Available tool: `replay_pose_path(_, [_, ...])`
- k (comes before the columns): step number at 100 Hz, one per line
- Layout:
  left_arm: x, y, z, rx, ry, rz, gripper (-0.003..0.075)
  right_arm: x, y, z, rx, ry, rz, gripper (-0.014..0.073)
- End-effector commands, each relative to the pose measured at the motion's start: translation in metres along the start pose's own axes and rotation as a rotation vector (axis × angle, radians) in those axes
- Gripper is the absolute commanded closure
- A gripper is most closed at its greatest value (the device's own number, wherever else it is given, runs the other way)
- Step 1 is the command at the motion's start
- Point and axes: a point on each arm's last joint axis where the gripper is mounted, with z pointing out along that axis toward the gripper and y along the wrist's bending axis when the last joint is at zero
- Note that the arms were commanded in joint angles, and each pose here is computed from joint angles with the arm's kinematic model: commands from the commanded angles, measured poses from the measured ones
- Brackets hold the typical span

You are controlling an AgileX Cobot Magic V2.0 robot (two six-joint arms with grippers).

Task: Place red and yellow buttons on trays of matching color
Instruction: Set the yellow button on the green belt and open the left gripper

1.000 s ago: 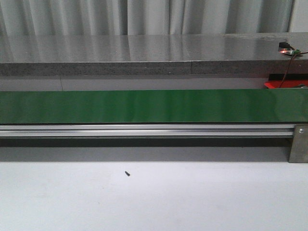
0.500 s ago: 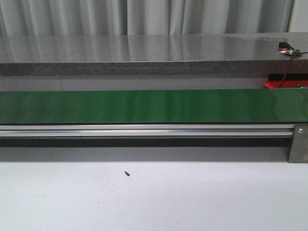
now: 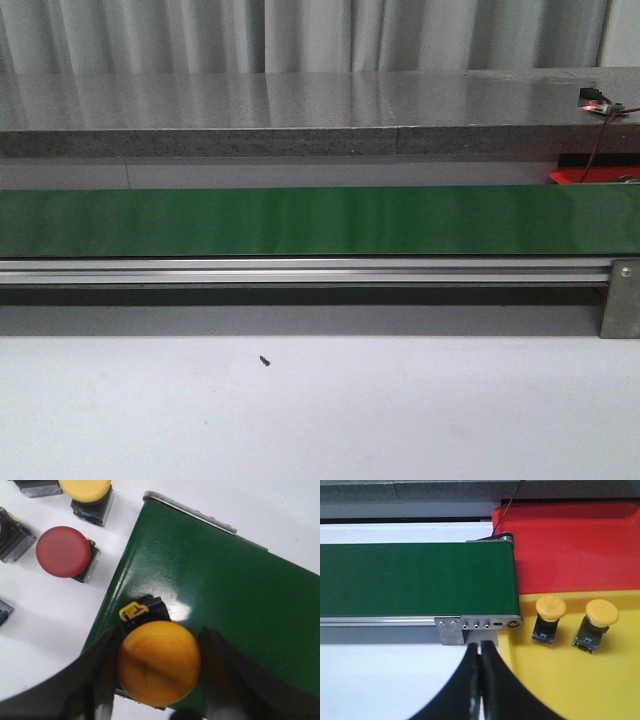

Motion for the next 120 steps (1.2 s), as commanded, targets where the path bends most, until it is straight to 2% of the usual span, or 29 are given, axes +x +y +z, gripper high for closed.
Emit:
replay_pose_path(1, [-0.007, -0.008, -0.026, 0.022, -0.094, 0.035, 0.0371, -0.014, 0.000, -0.003, 0.001, -0.092, -0.019, 0.0663])
replay_pose_path(14, [-0.007, -0.008, -0.026, 0.027, -0.092, 0.033, 0.0246, -0.014, 0.000, -0.003, 0.001, -0.092, -0.019, 0.0663])
replay_pose_path(24, [-0.007, -0.009, -0.026, 0.037, -0.092, 0.028, 0.0202, -0.014, 0.000, -0.003, 0.001, -0.092, -0.019, 0.0663])
replay_pose_path(50, [-0.006, -0.011, -0.031, 0.054, -0.107, 0.046, 0.0199, -0.014, 0.000, -0.003, 0.001, -0.092, -0.019, 0.0663])
replay_pose_path(76, [-0.007, -0.009, -0.055, 0.037, -0.200, 0.049, 0.0204, -0.014, 0.000, -0.003, 0.001, -0.092, -0.019, 0.0663])
replay_pose_path(97, [-0.008, 0.017, -0.064, 0.002, -0.221, -0.019, 0.0204, -0.014, 0.000, -0.003, 0.001, -0.092, -0.019, 0.0663])
replay_pose_path(120, [-0.006, 0.061, -0.072, -0.077, -0.220, -0.109, 0.0204, -0.014, 0.000, -0.003, 0.001, -0.092, -0.019, 0.0663])
